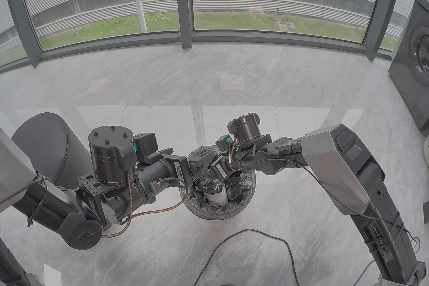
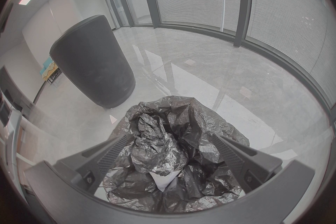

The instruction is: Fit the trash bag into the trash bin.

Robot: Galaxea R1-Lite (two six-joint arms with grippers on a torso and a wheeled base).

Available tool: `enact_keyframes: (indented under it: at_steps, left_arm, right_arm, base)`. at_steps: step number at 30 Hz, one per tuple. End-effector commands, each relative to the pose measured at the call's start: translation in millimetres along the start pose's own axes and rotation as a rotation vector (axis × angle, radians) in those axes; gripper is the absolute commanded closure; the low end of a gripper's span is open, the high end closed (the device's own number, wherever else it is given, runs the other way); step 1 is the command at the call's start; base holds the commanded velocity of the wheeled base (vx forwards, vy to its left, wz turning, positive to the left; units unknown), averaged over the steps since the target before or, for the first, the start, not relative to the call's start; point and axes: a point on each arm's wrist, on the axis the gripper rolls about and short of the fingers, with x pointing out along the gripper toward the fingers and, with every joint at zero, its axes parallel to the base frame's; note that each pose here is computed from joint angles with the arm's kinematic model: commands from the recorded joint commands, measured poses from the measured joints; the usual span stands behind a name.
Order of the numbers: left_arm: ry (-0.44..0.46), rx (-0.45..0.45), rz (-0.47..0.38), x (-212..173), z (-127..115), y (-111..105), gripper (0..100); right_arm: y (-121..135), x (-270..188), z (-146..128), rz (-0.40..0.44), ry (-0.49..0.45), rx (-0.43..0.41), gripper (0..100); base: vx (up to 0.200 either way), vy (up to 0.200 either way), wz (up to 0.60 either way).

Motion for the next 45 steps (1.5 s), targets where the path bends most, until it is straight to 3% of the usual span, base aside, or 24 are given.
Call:
enact_keyframes:
  at_steps: [1, 11, 16, 21, 27, 30, 32, 38, 42, 43, 45]
  left_arm:
    - [0.006, 0.002, -0.007, -1, -2, -2, 0]
    - [0.016, 0.002, -0.006, -10, -4, -2, 0]
    - [0.016, 0.000, -0.006, -17, -4, -1, 0]
    - [0.016, 0.000, -0.006, -18, -4, -1, 0]
    - [0.020, 0.002, -0.006, -16, -5, -1, 0]
    - [0.024, 0.002, -0.006, -16, -6, -1, 0]
    - [0.028, 0.004, -0.004, -15, -7, -1, 0]
    - [0.033, 0.008, -0.006, -14, -8, -1, 0]
    - [0.033, 0.008, -0.006, -14, -8, -1, 0]
    - [0.030, 0.008, -0.007, -15, -7, -1, 0]
    - [0.026, 0.007, -0.007, -16, -6, -1, 0]
  right_arm:
    - [-4, 17, -23, -0.003, 0.018, -0.017, 0]
    - [33, 62, -71, 0.079, 0.067, -0.101, 0]
    - [29, 71, -93, 0.081, 0.097, -0.135, 0]
    - [19, 70, -95, 0.060, 0.085, -0.127, 0]
    - [5, 42, -46, 0.024, -0.012, -0.140, 0]
    - [4, 38, -40, 0.020, -0.023, -0.140, 0]
    - [0, 11, -5, 0.009, -0.061, -0.148, 0]
    - [-6, -30, 35, -0.008, -0.100, -0.156, 0]
    - [-26, -71, 61, -0.051, -0.124, -0.142, 0]
    - [-43, -113, 79, -0.094, -0.114, -0.116, 0]
    - [-49, -137, 86, -0.110, -0.091, -0.093, 0]
  base:
    - [0.000, 0.000, 0.00]
    - [0.000, 0.000, 0.00]
    - [0.000, 0.000, 0.00]
    - [0.000, 0.000, 0.00]
    - [0.000, 0.000, 0.00]
    - [0.000, 0.000, 0.00]
    - [0.000, 0.000, 0.00]
    - [0.000, 0.000, 0.00]
    - [0.000, 0.000, 0.00]
    - [0.000, 0.000, 0.00]
    - [0.000, 0.000, 0.00]
